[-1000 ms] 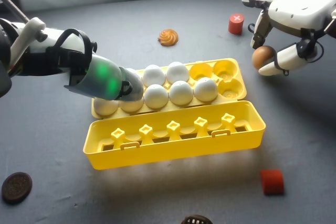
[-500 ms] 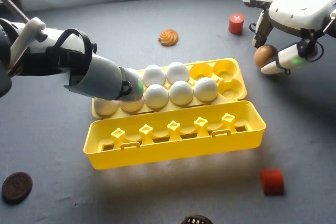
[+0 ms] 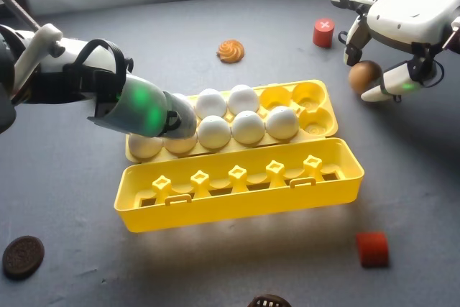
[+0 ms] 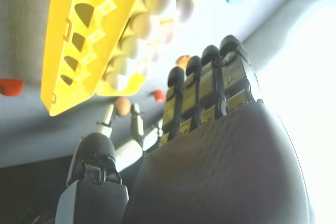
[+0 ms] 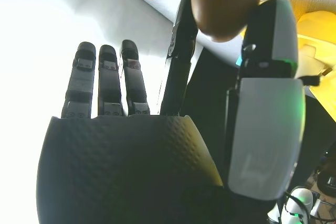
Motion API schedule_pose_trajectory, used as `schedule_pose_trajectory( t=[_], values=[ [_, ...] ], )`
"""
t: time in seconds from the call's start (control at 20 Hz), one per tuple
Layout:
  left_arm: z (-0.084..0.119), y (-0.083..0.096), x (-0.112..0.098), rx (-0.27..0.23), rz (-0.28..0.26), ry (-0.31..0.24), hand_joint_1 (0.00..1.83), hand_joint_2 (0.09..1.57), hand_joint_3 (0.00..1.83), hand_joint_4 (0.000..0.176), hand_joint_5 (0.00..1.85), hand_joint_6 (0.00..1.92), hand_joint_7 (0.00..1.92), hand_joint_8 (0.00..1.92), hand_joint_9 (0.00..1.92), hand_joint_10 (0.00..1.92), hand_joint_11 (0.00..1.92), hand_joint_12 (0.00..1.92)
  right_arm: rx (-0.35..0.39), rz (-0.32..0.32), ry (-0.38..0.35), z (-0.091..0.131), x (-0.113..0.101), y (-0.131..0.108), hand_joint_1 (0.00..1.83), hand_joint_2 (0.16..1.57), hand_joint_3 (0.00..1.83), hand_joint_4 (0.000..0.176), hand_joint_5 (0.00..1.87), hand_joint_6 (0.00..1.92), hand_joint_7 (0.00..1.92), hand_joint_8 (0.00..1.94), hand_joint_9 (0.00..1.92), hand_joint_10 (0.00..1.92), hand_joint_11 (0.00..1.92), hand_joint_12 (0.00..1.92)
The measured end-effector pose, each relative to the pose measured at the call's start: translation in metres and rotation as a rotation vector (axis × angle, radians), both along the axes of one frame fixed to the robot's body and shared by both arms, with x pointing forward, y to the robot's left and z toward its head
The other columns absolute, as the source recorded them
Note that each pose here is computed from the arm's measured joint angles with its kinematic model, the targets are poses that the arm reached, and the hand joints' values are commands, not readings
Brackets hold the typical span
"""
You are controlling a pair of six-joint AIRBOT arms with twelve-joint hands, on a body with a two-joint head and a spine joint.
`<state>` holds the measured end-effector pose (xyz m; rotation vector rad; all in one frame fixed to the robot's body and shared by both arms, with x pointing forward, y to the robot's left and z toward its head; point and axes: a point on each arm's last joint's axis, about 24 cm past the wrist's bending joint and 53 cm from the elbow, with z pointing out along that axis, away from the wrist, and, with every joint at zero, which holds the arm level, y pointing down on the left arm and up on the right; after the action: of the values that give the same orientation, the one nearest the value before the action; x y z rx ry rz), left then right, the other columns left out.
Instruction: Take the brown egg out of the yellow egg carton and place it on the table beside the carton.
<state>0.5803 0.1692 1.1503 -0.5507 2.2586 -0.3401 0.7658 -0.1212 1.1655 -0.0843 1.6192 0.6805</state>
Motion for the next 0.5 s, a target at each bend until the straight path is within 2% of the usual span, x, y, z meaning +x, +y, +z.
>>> schedule_pose_trajectory(
  t=[0.05, 0.1, 0.2, 0.35, 0.45, 0.5],
  values=[
    [0.0, -0.0001, 0.0, 0.0, 0.0, 0.0, 0.0, 1.19, 0.0, 0.0, 0.1, 0.0, 0.08, 0.0, 0.03, 0.0, 0.0, 0.01, -0.001, 0.0, -0.001, 0.0001, 0.0001, -0.0003, 0.75, 0.96, 0.0, 0.104, 0.95, 0.18, 0.09, 0.0, 0.0, 0.0, 0.0, 0.0],
    [0.0, -0.0001, 0.0, 0.0, 0.0, 0.0, 0.0, 1.19, 0.0, 0.0, 0.09, 0.0, 0.06, 0.0, 0.01, 0.0, 0.0, 0.0, 0.0, 0.0, -0.001, 0.0001, 0.0, 0.0001, 0.72, 0.95, 0.0, 0.107, 0.97, 0.07, 0.08, 0.0, 0.0, 0.0, 0.0, 0.0],
    [0.0, 0.0, 0.0, 0.0, 0.0, 0.0, 0.0, 1.19, 0.0, 0.0, 0.1, 0.01, 0.07, 0.01, 0.02, 0.01, 0.01, 0.0, -0.007, 0.0, -0.002, -0.002, -0.0007, -0.0012, 0.75, 0.95, 0.0, 0.097, 0.98, 0.04, 0.06, 0.0, 0.0, 0.0, 0.0, 0.0],
    [0.0, -0.0001, 0.0, 0.0, 0.0, 0.0, 0.0, 1.19, 0.0, 0.0, 0.09, 0.0, 0.06, 0.01, 0.02, 0.01, 0.01, 0.0, -0.016, 0.005, -0.007, -0.0018, -0.0012, -0.0003, 0.72, 0.94, 0.0, 0.106, 0.96, 0.01, 0.05, 0.0, 0.0, 0.0, 0.0, 0.0],
    [0.0, 0.0, 0.0, 0.0, 0.0, 0.0, 0.0, 1.2, 0.0, 0.0, 0.11, 0.01, 0.08, 0.01, 0.04, 0.01, 0.02, 0.01, -0.017, 0.005, -0.006, -0.0031, -0.0017, -0.0008, 0.68, 0.93, 0.0, 0.132, 0.94, 0.0, 0.06, 0.01, 0.0, 0.0, 0.0, 0.0],
    [0.0, 0.0, 0.0, 0.0, 0.0, 0.0, 0.0, 1.19, 0.0, 0.0, 0.1, 0.01, 0.08, 0.01, 0.03, 0.01, 0.02, 0.01, -0.02, 0.005, -0.004, -0.0047, -0.002, -0.0012, 0.68, 0.94, 0.0, 0.116, 0.94, 0.0, 0.05, 0.0, 0.0, 0.0, 0.0, 0.0]
  ],
)
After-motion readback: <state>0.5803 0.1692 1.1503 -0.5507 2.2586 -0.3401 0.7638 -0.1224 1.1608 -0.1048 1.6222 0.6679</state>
